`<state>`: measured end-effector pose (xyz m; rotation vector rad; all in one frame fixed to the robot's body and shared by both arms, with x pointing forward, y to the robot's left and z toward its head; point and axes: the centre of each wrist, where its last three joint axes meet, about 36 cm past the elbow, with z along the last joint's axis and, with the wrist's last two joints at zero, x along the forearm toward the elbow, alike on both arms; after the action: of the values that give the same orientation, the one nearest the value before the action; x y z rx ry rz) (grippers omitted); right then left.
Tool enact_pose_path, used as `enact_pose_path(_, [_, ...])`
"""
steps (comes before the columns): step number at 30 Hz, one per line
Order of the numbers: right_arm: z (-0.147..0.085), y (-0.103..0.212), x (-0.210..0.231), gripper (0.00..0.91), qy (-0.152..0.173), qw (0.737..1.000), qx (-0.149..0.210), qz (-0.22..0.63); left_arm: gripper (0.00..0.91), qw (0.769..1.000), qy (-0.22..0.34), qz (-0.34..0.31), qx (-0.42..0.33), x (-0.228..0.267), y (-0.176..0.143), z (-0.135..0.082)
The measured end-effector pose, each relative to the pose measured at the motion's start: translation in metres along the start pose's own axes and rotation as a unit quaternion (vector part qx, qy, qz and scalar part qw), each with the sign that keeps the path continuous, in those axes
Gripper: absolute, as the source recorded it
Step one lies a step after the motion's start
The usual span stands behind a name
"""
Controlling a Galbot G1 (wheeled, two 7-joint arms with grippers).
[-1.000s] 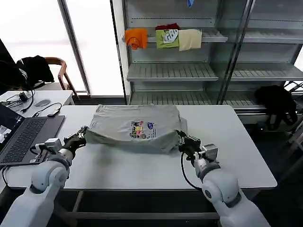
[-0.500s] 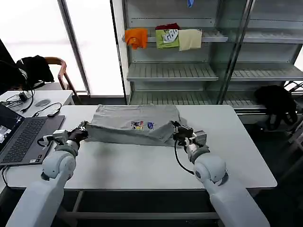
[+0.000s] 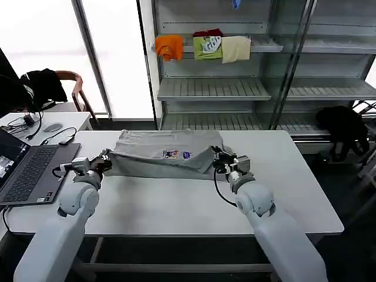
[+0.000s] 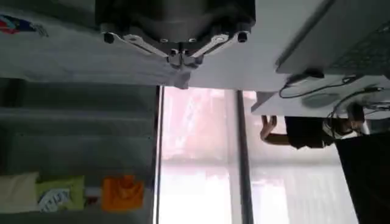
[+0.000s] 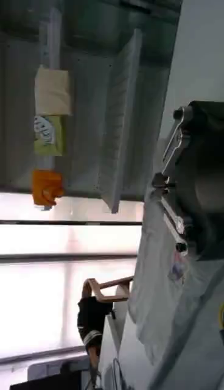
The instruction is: Fold and organize the clothes.
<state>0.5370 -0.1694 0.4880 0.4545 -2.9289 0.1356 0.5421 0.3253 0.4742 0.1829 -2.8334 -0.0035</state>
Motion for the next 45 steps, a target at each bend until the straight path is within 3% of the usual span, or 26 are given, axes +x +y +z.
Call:
enact_pose_path(13, [0.008,0.003,-0.033,0.000,-0.007,1.000,0.018,0.013,0.020,1.000,0.007,0.002,-0.013,-0.020,-0.013,-0.001])
enact_pose_path(15, [0.008,0.005,-0.039,0.000,-0.008,1.000,0.023,0.014,0.141,1.000,0.008,0.000,-0.016,-0.023,-0.014,-0.001])
enact_pose_path(16, [0.008,0.005,-0.042,0.000,-0.008,1.000,0.025,0.015,0.353,1.000,0.009,-0.001,-0.017,-0.025,-0.014,-0.001])
enact_pose_path(17, [0.009,0.006,-0.045,0.010,-0.007,0.999,0.027,0.017,0.484,1.000,0.011,-0.001,-0.019,-0.026,-0.015,-0.002])
enact_pose_path(18, [0.009,0.006,-0.048,0.292,-0.005,0.999,0.029,0.019,0.786,1.000,0.012,-0.002,-0.022,-0.027,-0.015,-0.002])
enact_pose_path(19, [0.010,0.007,-0.051,0.615,-0.004,0.999,0.031,0.021,0.786,1.000,0.012,-0.002,-0.023,-0.029,-0.015,-0.003])
enact_pose_path(20, [0.010,0.007,-0.055,0.907,-0.002,0.999,0.033,0.024,0.846,1.000,0.013,-0.003,-0.025,-0.030,-0.015,-0.003])
enact_pose_path(23, [0.010,0.007,-0.064,0.907,0.003,0.999,0.040,0.034,0.907,0.999,0.014,-0.007,-0.030,-0.033,-0.015,-0.005])
enact_pose_path(34, [0.009,-0.003,-0.080,0.907,0.026,0.997,0.058,0.052,0.907,0.999,0.019,-0.015,-0.047,-0.028,-0.006,-0.009])
enact_pose_path(45, [0.008,-0.022,-0.048,0.907,0.044,0.997,0.039,0.050,0.907,0.997,0.016,0.047,-0.053,0.016,0.010,-0.009])
